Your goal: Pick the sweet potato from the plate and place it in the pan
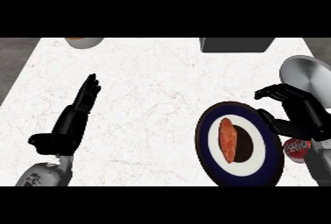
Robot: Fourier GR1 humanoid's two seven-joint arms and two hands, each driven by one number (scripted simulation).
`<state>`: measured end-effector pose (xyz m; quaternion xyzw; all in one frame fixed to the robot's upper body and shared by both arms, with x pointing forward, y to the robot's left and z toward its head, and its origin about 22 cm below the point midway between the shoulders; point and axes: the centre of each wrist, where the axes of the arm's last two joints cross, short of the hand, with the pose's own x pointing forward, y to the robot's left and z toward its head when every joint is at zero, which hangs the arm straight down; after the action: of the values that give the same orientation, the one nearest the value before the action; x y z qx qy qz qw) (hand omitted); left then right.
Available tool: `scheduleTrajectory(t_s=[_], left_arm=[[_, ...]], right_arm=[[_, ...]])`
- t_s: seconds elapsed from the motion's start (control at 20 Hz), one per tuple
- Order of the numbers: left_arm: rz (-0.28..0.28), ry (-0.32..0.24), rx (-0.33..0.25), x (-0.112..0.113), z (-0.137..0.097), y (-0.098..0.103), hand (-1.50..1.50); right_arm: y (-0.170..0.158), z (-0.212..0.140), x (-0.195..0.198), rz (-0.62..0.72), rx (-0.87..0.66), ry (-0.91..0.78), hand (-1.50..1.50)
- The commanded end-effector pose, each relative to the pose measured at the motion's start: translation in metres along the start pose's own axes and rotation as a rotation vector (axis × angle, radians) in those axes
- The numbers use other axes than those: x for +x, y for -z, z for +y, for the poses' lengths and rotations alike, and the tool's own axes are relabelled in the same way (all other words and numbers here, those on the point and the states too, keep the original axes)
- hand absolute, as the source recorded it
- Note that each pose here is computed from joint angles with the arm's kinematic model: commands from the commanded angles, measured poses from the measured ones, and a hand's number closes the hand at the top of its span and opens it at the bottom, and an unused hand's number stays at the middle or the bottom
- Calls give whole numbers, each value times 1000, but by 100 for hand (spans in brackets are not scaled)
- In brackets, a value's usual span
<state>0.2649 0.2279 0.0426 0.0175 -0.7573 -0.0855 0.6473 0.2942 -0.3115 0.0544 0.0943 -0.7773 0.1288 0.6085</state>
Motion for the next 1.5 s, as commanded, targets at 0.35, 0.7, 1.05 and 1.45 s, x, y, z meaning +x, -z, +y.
scheduleTrajectory(t_s=[0.35, 0.7, 1.05, 1.45], left_arm=[[17, -102, -3, -26, -20, -25, 0], [34, -104, -22, -30, -40, -14, 0], [25, -116, -33, -24, -31, -29, 0], [28, -100, -26, -4, -34, -20, 0]], right_arm=[[-58, -74, -12, -6, 161, -300, -150], [-7, -49, 20, 89, 353, -470, -150], [26, -11, 24, 259, 563, -728, -150], [14, 31, -12, 356, 713, -938, -150]])
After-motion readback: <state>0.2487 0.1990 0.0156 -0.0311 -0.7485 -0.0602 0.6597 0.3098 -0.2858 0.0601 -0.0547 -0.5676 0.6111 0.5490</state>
